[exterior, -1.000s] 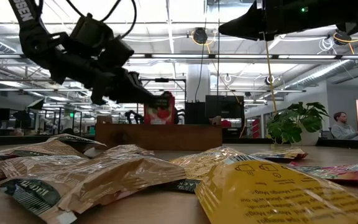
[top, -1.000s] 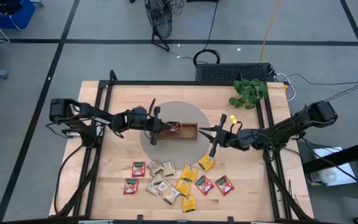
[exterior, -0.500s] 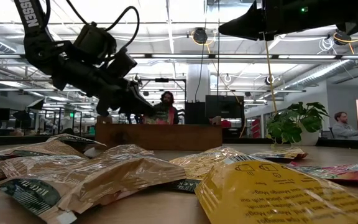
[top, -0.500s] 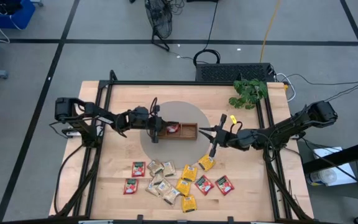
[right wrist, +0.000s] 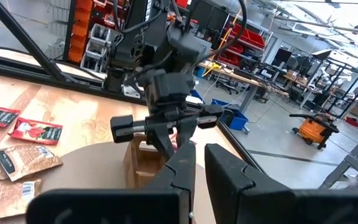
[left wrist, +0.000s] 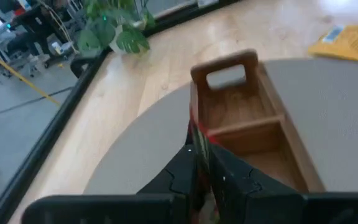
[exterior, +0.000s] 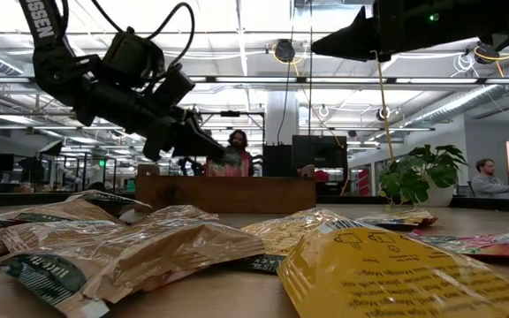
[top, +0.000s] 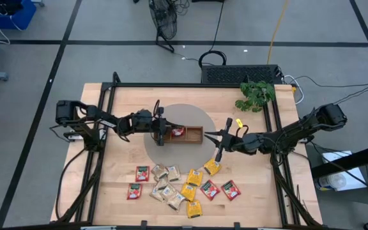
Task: Pick & Place Tea
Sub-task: Put the red tea bag into the wooden organizer
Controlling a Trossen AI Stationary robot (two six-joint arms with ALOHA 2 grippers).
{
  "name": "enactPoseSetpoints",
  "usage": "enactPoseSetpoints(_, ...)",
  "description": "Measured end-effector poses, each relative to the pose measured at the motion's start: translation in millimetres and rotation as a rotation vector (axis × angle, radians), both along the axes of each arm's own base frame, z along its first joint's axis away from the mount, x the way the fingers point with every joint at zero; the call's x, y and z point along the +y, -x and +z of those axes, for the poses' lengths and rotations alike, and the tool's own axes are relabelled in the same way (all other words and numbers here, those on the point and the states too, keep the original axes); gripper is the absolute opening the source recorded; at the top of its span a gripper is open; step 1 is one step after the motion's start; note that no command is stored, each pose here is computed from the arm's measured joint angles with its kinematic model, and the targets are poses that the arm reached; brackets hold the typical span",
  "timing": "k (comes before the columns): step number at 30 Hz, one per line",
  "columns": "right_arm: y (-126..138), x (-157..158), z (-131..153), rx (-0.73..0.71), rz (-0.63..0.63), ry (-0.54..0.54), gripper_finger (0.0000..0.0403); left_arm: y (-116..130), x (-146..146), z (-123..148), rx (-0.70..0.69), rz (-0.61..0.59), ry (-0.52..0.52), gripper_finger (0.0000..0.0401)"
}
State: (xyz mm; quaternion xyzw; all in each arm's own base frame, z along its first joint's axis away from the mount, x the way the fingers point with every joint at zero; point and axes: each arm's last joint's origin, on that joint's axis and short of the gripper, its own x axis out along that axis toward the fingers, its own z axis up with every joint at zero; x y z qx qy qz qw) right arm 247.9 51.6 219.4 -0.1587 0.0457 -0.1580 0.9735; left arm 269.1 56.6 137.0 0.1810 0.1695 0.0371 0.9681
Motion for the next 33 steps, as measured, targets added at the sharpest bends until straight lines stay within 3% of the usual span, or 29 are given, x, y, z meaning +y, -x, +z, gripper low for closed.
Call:
enactPoseSetpoints(9,0.0,0.1,-0.1,0.0,0.0,-0.002,0.0022,-1.9,-1.8,6.7,-0.064,-0.005,-0.003,0.0062)
enactPoseSetpoints(13,0.0,0.1,-0.5,0.004,0.001,-0.001,0.0024,-6.8,-4.3,20.8,-0.1,0.107,0.199,0.0062)
enactPoseSetpoints(18,0.0,0.1,-0.4,0.007,0.0,0.009,0.0023,-29.0,-16.5,50.5,0.272,0.103,0.198,0.0013)
enactPoseSetpoints(23,0.0,0.1,-0.6,0.014,0.001,0.023,0.0024,-57.3,-29.9,79.5,0.518,0.087,0.182,0.0004)
enactPoseSetpoints(27,0.0,0.1,-1.2,0.023,0.001,0.026,0.0023,-83.3,-36.5,79.2,0.617,0.063,0.17,0.0003)
enactPoseSetpoints(33,0.4,1.8,-1.8,0.028,0.007,0.028,0.002,-110.1,-35.1,54.4,0.763,0.066,0.164,0.0002)
